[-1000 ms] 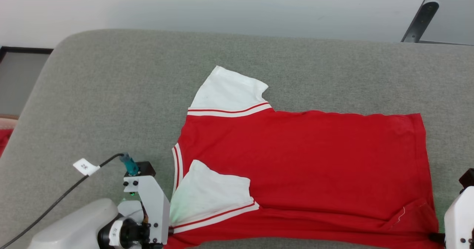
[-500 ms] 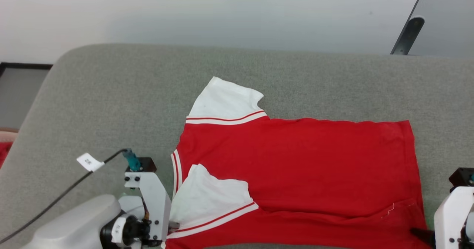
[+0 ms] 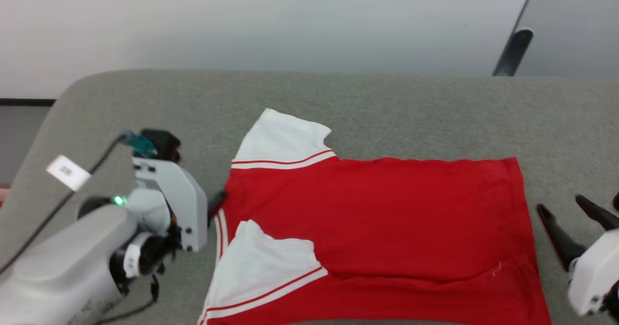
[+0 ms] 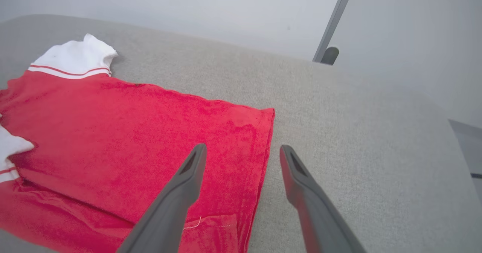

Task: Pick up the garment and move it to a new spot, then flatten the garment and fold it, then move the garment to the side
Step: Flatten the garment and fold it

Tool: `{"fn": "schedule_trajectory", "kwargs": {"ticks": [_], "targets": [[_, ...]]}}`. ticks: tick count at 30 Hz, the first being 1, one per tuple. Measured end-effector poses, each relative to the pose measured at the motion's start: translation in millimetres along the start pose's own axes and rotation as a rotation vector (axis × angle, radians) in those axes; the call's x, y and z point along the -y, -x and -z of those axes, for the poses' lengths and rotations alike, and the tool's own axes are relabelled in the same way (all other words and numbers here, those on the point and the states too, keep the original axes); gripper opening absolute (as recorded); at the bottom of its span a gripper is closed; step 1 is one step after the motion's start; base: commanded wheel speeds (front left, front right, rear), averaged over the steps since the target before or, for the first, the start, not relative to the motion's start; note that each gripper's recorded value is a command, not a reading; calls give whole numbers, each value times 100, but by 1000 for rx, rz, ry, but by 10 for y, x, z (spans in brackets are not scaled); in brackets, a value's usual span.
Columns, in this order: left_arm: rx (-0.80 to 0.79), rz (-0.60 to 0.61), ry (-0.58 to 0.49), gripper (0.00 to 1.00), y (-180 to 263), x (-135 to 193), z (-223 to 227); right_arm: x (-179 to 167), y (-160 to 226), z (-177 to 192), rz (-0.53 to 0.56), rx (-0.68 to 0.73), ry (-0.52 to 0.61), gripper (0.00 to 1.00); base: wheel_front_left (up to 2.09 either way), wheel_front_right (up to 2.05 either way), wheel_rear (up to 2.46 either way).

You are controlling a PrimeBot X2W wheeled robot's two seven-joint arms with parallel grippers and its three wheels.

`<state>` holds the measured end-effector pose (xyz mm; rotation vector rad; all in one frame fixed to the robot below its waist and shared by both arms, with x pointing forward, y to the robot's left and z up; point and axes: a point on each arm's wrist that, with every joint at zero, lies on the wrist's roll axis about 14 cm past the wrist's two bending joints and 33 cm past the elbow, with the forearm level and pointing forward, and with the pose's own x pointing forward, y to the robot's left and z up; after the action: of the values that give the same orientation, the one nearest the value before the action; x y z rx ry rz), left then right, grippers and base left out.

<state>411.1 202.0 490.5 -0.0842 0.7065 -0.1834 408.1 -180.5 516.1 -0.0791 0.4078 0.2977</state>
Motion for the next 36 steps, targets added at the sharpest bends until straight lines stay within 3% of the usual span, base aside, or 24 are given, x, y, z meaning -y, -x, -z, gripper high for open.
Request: {"fn": "schedule_trajectory", "kwargs": {"ticks": [6, 12, 19, 36], "targets": [[139, 29, -72, 100, -150, 61, -445, 58, 124, -306, 58, 359, 153, 100, 0, 0, 0], [133, 65, -85, 100, -415, 135, -691, 91, 161, -245, 122, 533, 125, 100, 0, 0, 0], [19, 56, -125, 100, -819, 26, -880, 179, 14, -92, 161, 524, 81, 100, 0, 0, 0], [-335, 30, -210, 100, -1868, -128, -562, 488, -161, 364, 240, 391, 39, 100, 0, 0, 0]]}}
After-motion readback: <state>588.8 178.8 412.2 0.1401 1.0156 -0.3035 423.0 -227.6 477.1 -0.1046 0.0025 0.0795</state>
